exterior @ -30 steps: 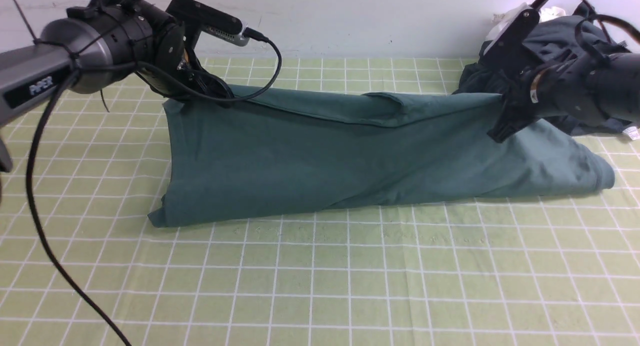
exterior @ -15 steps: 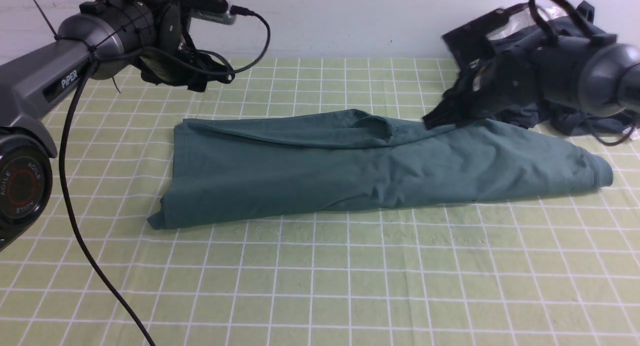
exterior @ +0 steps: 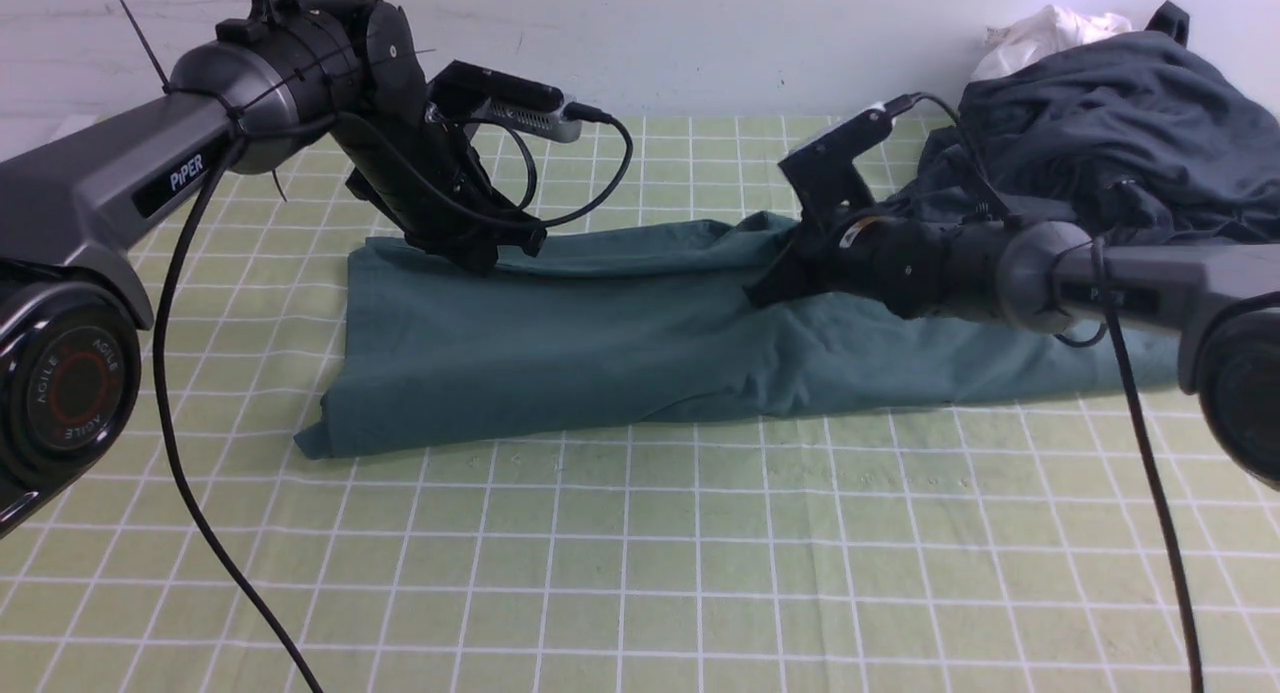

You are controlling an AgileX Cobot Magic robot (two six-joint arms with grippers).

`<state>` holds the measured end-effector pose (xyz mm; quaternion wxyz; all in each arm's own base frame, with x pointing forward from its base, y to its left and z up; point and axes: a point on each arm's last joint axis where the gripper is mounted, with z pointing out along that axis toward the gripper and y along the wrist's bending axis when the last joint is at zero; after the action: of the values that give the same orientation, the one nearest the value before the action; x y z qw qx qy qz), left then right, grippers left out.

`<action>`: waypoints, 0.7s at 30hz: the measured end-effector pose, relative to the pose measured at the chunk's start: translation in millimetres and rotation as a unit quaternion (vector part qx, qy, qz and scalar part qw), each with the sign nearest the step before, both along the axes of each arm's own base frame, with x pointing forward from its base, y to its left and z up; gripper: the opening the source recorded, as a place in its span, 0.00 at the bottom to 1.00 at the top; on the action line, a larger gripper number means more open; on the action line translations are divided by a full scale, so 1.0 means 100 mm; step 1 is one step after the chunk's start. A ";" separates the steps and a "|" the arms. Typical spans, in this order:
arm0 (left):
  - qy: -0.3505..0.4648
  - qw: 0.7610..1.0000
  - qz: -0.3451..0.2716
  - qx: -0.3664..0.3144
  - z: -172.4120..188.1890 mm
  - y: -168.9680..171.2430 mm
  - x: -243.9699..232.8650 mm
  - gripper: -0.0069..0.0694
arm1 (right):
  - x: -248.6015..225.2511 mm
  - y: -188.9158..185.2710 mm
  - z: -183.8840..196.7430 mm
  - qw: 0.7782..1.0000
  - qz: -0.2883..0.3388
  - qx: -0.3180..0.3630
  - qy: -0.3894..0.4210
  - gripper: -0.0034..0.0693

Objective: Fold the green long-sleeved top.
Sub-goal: Use both arms to drag the lower edge of the fabric forward and fold it over the upper edge, then use the right arm to clamp the right edge of the fabric

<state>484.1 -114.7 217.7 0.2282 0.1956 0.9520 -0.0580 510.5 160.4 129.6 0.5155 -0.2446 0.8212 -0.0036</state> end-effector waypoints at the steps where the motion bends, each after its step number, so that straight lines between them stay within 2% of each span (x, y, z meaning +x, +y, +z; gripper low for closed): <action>1: -0.001 1.000 0.000 0.000 0.00 0.00 0.00 0.08 | 0.05 -0.05 0.06 1.000 -0.017 0.020 -0.006 0.03; 5: 0.002 1.000 -0.005 0.023 -0.09 0.03 0.02 0.08 | 0.25 -0.41 0.34 0.994 -0.073 0.086 0.000 0.09; 10: 0.019 0.998 -0.005 0.062 -0.18 0.09 0.02 0.08 | 0.22 -0.73 0.56 0.989 -0.070 0.104 0.081 0.17; 12: 0.044 0.997 -0.002 0.071 -0.20 0.10 -0.02 0.08 | 0.09 -0.88 0.78 0.981 -0.059 0.113 0.145 0.20; 17: 0.074 0.995 -0.002 0.069 -0.22 0.10 -0.07 0.08 | -0.24 -1.18 1.36 0.973 -0.051 0.082 0.210 0.22; 20: 0.097 0.994 -0.010 0.054 -0.23 0.07 -0.11 0.08 | -0.40 -1.37 1.53 0.966 -0.064 0.054 0.244 0.22; 21: 0.117 0.992 -0.029 0.035 -0.21 0.05 -0.17 0.08 | -0.52 -1.56 1.62 0.959 -0.091 0.031 0.268 0.22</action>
<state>466.7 -110.2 197.0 0.1064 0.2223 0.9677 -0.0539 458.5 4.0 291.1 0.2817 -0.1447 0.9477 0.0408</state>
